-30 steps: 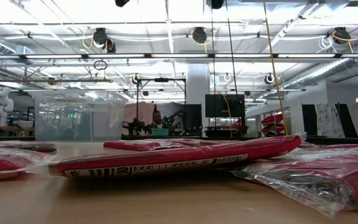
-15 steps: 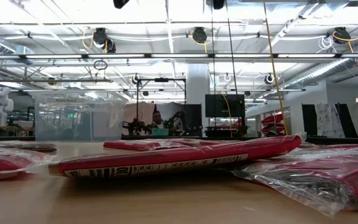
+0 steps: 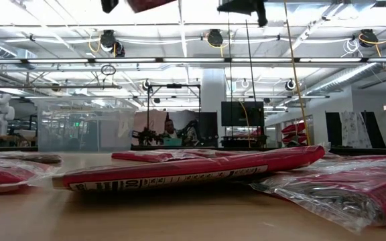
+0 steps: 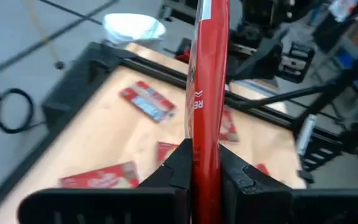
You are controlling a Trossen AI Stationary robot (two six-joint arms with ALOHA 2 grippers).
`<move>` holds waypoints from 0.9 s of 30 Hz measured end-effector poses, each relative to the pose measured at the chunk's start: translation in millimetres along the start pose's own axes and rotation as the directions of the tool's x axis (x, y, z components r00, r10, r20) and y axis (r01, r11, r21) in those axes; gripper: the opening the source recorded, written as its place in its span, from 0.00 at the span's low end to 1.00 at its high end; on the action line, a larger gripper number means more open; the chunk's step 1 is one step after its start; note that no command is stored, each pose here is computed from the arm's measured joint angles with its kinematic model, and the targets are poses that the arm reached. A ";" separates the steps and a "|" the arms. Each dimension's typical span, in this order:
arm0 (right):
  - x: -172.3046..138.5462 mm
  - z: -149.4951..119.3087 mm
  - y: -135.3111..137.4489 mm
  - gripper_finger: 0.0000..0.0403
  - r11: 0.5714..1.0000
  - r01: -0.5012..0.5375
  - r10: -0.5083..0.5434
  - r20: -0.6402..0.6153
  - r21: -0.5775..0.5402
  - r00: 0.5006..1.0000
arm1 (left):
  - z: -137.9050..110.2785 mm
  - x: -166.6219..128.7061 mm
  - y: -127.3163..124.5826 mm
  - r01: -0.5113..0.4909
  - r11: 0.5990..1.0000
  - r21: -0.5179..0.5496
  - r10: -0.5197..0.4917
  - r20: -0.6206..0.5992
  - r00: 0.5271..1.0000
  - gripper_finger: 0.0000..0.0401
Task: Sort popcorn bags into baskets
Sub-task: Put the popcorn pack into the transparent bin
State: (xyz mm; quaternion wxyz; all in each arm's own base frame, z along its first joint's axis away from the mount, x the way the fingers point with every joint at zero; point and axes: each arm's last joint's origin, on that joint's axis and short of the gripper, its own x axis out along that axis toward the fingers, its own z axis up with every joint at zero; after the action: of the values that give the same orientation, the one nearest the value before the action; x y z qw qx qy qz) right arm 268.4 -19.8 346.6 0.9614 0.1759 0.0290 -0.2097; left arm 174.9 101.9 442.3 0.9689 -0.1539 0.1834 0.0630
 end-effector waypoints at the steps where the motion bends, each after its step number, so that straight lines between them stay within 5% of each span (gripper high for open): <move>1: -3.0 0.7 -2.9 0.42 1.000 0.013 -0.013 -0.016 -0.006 1.000 | 2.7 -4.4 1.4 -0.023 1.000 0.011 0.023 0.002 1.000 0.08; 7: -19.0 9.1 -22.6 0.41 0.994 0.092 -0.095 -0.064 -0.058 0.993 | 12.4 -15.6 18.1 -0.167 0.984 0.063 0.172 -0.096 0.980 0.05; 15: -31.7 13.5 -39.3 0.41 0.982 0.109 -0.128 -0.124 -0.154 0.984 | 5.5 -22.7 45.7 -0.322 0.935 0.149 0.352 -0.262 0.899 0.10; 22: -38.7 4.9 -44.8 0.41 0.986 0.038 -0.082 -0.269 -0.165 0.960 | -8.7 -35.4 69.4 -0.452 0.844 0.288 0.536 -0.428 0.728 0.05; 27: -40.4 -0.7 -45.3 0.41 0.987 -0.010 -0.046 -0.342 -0.159 0.938 | -20.2 -36.4 93.0 -0.431 0.846 0.315 0.532 -0.571 0.626 0.11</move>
State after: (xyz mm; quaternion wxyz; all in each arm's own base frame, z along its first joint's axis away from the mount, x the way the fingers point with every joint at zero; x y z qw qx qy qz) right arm 212.9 -42.1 336.4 0.9504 0.1329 0.2151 -0.1813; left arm 117.9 180.9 412.5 0.8027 -0.0389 0.5399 0.2502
